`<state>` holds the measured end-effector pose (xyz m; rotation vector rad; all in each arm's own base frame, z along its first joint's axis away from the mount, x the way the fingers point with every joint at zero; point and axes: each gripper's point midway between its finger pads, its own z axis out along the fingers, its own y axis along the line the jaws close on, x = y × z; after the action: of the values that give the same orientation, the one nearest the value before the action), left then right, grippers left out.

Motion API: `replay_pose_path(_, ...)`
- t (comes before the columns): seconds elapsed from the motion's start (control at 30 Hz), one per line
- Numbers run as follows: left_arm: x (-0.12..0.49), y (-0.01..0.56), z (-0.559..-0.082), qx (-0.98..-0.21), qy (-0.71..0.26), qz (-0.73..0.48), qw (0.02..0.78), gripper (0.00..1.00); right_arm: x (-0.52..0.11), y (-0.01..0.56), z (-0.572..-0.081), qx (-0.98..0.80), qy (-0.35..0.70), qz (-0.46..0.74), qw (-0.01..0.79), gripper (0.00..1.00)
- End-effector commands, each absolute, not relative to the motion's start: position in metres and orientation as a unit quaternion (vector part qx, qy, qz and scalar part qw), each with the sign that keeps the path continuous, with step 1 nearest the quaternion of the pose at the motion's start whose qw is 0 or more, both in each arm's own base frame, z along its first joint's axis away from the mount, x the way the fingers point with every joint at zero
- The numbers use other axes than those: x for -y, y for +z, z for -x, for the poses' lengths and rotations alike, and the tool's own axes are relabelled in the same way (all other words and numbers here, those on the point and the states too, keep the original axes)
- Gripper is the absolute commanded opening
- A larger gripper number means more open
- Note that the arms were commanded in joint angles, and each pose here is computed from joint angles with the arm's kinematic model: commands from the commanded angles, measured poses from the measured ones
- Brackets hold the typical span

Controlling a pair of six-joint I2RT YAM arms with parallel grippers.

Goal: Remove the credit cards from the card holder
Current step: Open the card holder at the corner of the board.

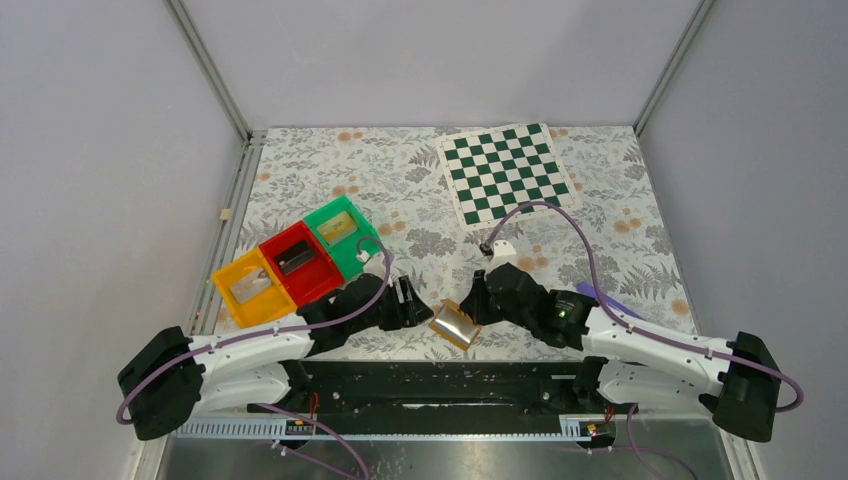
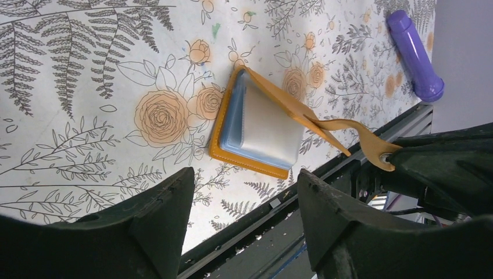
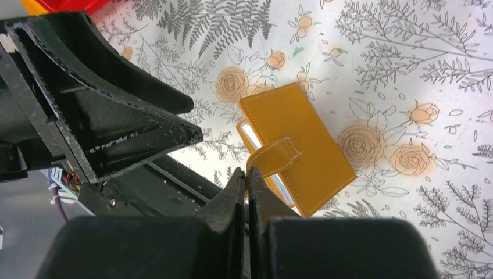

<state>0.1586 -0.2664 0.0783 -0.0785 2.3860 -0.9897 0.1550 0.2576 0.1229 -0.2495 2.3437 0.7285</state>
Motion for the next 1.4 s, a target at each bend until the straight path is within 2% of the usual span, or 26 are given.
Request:
replay_pose_path(0.0,0.272,0.085,-0.166,-0.877,-0.381,0.042,0.291,0.63,-0.258,0.122,-0.176,-0.891,0.248,0.095,0.367,0.0)
replay_pose_path(0.17,0.271,0.087,-0.165,-0.868,-0.396,0.05,0.296,0.62,-0.232,0.105,-0.202,-0.912,0.187,0.095,0.353,0.0)
replay_pose_path(0.37,0.282,0.093,-0.164,-0.871,-0.397,0.006,0.289,0.6,-0.207,0.094,-0.22,-0.92,0.175,0.065,0.346,0.03)
replay_pose_path(0.53,0.3,0.093,-0.163,-0.877,-0.4,-0.021,0.264,0.59,-0.19,0.072,-0.226,-0.931,0.152,0.034,0.33,0.01)
replay_pose_path(0.83,0.301,0.082,-0.161,-0.883,-0.395,-0.018,0.254,0.6,-0.166,0.046,-0.223,-0.945,0.129,-0.003,0.299,0.0)
replay_pose_path(1.17,0.317,0.08,-0.168,-0.87,-0.419,-0.026,0.258,0.59,-0.172,0.041,-0.214,-0.942,0.16,0.003,0.294,0.0)
replay_pose_path(1.27,0.321,0.076,-0.168,-0.87,-0.423,-0.027,0.252,0.52,-0.169,0.037,-0.213,-0.945,0.154,0.0,0.289,0.0)
replay_pose_path(1.37,0.326,0.08,-0.165,-0.862,-0.442,-0.029,0.248,0.36,-0.17,0.032,-0.208,-0.948,0.156,-0.005,0.278,0.0)
